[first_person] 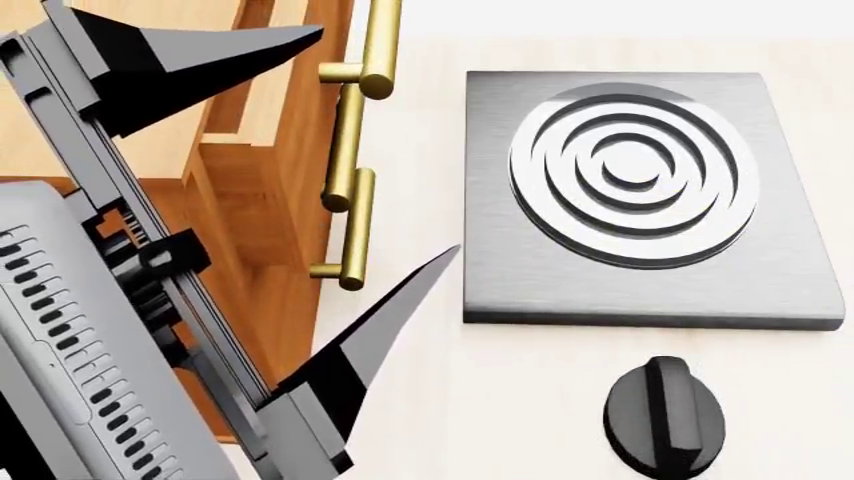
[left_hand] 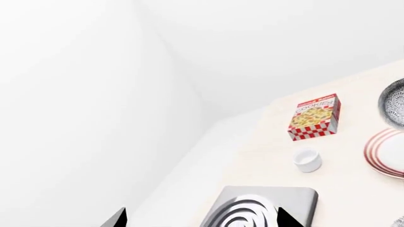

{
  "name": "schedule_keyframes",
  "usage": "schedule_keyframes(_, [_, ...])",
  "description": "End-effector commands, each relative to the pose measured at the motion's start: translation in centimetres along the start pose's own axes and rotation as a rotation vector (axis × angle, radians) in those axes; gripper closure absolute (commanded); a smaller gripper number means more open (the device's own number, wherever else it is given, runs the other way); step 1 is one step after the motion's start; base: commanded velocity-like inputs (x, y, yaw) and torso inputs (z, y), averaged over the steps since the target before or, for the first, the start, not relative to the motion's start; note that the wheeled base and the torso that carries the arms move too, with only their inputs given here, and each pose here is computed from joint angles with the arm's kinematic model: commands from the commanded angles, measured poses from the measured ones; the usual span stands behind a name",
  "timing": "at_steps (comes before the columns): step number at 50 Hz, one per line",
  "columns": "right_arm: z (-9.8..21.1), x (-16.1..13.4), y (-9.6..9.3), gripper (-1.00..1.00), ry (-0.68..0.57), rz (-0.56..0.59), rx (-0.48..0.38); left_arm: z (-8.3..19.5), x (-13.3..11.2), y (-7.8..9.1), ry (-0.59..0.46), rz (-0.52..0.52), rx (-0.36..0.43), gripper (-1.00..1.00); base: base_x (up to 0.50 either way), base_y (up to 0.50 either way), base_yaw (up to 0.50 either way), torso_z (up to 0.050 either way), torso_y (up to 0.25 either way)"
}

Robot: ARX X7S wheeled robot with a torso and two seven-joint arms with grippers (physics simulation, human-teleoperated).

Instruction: Pick the akita bowl on the wooden cabinet and place it on the plate.

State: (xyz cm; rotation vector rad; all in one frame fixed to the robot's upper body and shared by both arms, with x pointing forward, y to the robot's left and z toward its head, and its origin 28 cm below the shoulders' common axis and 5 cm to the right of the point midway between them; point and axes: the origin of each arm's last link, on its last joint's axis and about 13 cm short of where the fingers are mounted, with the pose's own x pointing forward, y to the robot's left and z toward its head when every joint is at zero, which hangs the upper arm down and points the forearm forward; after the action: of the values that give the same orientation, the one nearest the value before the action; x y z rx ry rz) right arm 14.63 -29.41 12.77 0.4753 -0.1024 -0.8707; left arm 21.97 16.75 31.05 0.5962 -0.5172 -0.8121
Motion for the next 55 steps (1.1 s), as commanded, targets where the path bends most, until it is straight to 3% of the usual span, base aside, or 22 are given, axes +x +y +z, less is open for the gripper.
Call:
schedule_keyframes(1, [-0.4,0.5,0.0,1.00,0.011,0.033,0.066,-0.2,0.1,-0.1,0.004,-0.003,-0.004,-1.00,0.00,0.00,0.00,0.000,0.000])
schedule_keyframes(16, [-0.1,1.1,0.9,1.00,0.011,0.089,0.153,-0.5,0.0,-0.1,0.007,0.003,-0.009,-1.00,0.00,0.00,0.00,0.000,0.000])
schedule_keyframes(32, [-0.4,2.0,1.3,1.00,0.022,0.075,0.149,-0.7,0.0,-0.2,0.010,0.004,-0.012,-1.00,0.00,0.00,0.00,0.001,0.001])
schedule_keyframes(55, [-1.7,2.6,-0.2,1.00,0.049,0.006,0.180,-1.3,0.1,-0.3,0.015,0.003,-0.026,-1.00,0.00,0.00,0.00,0.000,0.000])
